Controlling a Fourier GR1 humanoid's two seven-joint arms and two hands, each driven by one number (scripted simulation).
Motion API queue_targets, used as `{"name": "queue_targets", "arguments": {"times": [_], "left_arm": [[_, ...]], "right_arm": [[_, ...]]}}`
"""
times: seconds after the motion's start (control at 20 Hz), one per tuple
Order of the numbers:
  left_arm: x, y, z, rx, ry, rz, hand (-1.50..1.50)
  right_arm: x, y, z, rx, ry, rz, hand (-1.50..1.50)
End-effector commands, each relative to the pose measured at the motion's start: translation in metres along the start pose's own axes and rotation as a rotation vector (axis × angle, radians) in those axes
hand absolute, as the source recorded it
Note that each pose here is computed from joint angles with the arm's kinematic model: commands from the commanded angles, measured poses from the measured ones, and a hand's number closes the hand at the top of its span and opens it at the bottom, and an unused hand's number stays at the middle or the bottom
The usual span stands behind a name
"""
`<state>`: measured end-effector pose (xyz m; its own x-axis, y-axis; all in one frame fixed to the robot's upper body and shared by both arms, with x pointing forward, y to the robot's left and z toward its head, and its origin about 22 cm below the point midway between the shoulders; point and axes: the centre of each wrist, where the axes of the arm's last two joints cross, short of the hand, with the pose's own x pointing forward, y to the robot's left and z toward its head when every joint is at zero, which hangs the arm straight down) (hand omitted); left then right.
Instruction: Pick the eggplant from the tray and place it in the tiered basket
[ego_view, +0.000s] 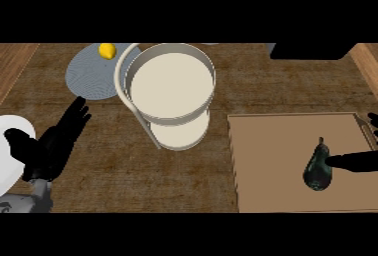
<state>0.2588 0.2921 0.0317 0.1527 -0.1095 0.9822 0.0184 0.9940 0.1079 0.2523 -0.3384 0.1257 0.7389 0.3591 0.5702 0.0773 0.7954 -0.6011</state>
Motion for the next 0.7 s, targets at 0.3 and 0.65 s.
{"name": "queue_targets", "arguments": {"times": [0.3,0.65], "left_arm": [[0.015,-0.008,-0.009,-0.011,-0.003,0.009,0.00],[0.008,0.001,0.001,0.005,-0.011,0.002,0.00]], "right_arm": [[0.046,0.021,0.005,0.013,0.181,0.016,-1.50],[0.008,0.053,-0.020,0.031,0.279,0.073,-1.50]]}}
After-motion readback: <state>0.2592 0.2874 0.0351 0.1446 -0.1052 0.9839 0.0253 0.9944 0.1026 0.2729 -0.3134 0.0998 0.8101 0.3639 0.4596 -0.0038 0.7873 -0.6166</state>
